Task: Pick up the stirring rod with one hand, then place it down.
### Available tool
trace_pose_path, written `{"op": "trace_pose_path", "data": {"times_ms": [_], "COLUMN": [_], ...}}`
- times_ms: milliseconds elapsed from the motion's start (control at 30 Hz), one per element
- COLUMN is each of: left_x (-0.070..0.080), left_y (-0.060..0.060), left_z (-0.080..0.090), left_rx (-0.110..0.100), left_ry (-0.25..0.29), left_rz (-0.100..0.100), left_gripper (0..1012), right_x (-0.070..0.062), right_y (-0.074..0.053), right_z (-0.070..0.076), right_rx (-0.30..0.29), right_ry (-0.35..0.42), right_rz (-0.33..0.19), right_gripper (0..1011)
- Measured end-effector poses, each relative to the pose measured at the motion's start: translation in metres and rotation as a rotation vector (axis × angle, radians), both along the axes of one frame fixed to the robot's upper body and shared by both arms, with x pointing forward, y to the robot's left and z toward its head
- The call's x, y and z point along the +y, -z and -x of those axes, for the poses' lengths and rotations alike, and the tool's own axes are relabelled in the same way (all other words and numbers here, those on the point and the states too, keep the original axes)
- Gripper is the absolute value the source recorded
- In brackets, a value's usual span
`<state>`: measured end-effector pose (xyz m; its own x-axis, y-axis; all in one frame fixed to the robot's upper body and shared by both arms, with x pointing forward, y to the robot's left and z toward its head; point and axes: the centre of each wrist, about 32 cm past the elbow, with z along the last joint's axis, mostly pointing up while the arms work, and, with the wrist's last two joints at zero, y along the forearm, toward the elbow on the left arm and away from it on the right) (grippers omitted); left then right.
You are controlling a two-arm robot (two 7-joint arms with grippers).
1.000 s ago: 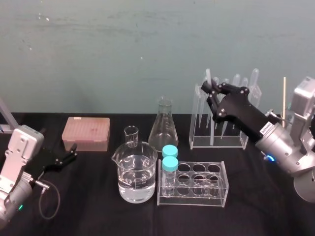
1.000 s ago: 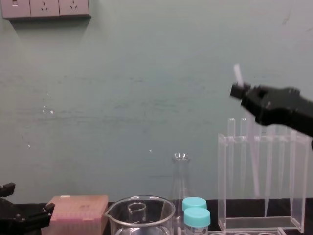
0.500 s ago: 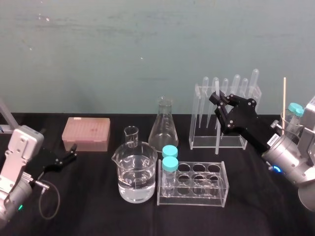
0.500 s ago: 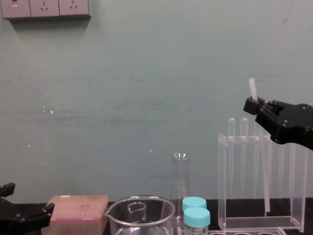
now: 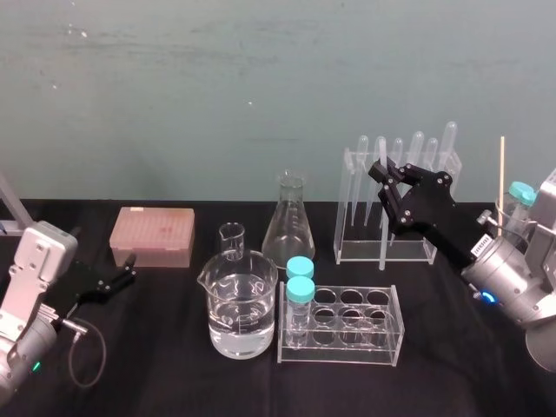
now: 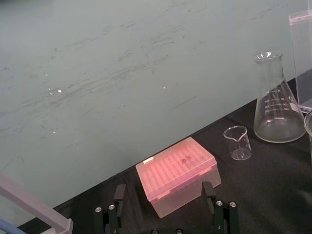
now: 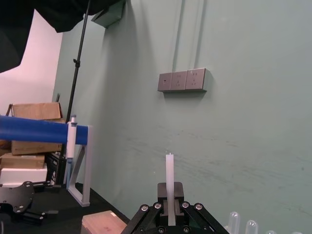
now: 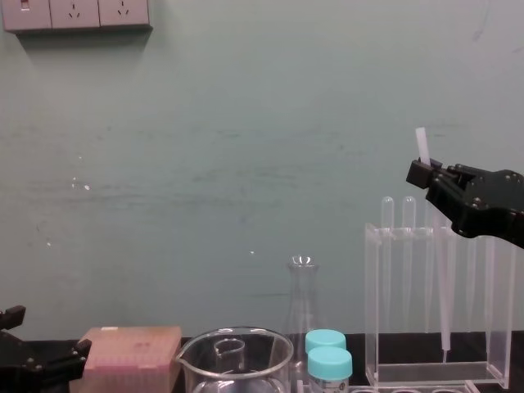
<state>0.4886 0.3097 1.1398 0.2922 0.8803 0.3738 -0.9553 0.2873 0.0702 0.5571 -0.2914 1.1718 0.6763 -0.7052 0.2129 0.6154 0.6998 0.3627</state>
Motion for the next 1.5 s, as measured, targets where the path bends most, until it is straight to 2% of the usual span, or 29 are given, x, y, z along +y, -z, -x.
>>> {"op": "trace_pose_path", "data": {"times_ms": [1500], "left_x": [0.0], "left_y": [0.0], "left_z": [0.0], "left_rx": [0.0], "left_ry": [0.0], "left_rz": [0.0], "left_gripper": [1000], "right_x": [0.0005], "right_y": [-0.0011], "right_z": [-0.0003], "right_rx": [-0.006], "right_ry": [-0.001], "right_rz": [-0.001], "right_gripper": [69]}}
